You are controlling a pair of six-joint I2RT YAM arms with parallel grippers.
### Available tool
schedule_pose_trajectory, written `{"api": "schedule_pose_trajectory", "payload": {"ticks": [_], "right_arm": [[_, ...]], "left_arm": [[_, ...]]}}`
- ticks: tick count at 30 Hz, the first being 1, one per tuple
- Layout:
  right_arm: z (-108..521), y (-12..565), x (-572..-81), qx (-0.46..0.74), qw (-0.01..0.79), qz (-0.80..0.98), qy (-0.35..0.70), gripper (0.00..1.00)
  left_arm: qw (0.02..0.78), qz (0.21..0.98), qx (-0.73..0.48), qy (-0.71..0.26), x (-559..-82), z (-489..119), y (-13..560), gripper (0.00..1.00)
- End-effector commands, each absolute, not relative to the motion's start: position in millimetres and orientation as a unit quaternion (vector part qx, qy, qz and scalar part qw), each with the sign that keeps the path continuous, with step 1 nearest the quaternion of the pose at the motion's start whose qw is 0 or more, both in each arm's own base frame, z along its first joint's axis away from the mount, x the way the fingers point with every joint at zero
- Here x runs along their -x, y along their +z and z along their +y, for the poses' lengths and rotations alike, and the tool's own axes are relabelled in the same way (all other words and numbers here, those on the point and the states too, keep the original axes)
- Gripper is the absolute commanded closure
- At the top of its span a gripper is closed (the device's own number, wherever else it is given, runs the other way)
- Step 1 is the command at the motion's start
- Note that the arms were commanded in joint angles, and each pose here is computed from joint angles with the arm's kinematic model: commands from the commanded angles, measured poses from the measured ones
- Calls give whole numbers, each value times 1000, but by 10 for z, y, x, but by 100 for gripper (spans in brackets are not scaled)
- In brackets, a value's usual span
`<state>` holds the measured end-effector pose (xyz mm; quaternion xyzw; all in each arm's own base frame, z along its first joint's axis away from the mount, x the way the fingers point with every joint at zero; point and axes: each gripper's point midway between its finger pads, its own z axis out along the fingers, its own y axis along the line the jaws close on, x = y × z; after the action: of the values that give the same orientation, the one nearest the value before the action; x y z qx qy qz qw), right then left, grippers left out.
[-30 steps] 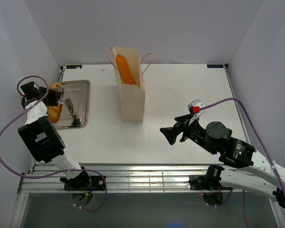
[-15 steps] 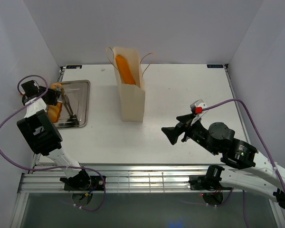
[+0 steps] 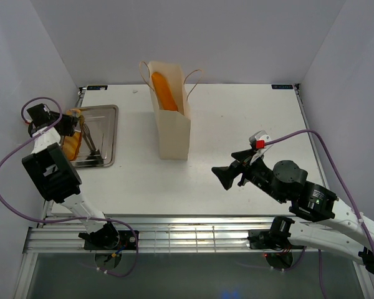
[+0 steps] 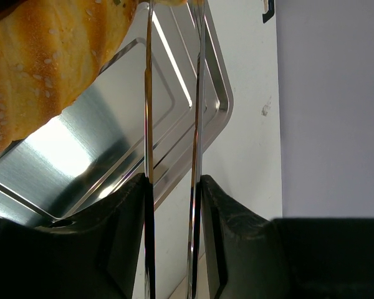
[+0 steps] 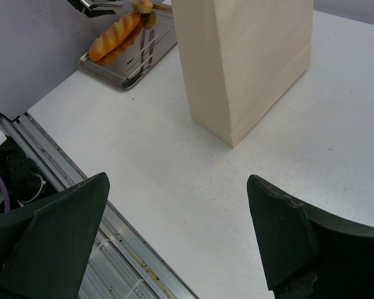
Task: Place the fake bread into the paper bag
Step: Pick up the fake bread from the plate.
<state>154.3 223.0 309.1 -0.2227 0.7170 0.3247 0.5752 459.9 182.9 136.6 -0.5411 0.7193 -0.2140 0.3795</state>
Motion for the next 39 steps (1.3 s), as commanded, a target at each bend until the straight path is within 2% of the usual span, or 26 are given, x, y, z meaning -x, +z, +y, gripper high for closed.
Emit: {"api": "schedule_pose_trajectory", "payload": {"ticks": [1,12,18,22,32,39], "right_arm": [[2221,3168,-1597,212,591,709,322,3],[2189,3209,-1601,206,595,706,323,3],[2163,3239,-1607,201,600,704,322,3],[2154,3244,-1604,200,601,704,323,3],[2146,3241,-1602,198,601,704,324,3],[2162,3255,-1600,195,598,705,328,3]], "left_arm": [[417,707,529,-216,-4714,1946,1619,51],[386,709,550,-213,-4722,1961,1420,51],[374,711,560,-205,-4681,1963,1345,56],[374,709,560,-211,-4670,1937,1335,66],[388,705,552,-217,-4672,1920,1480,100],[402,701,544,-225,-4652,1883,1686,100]]}}
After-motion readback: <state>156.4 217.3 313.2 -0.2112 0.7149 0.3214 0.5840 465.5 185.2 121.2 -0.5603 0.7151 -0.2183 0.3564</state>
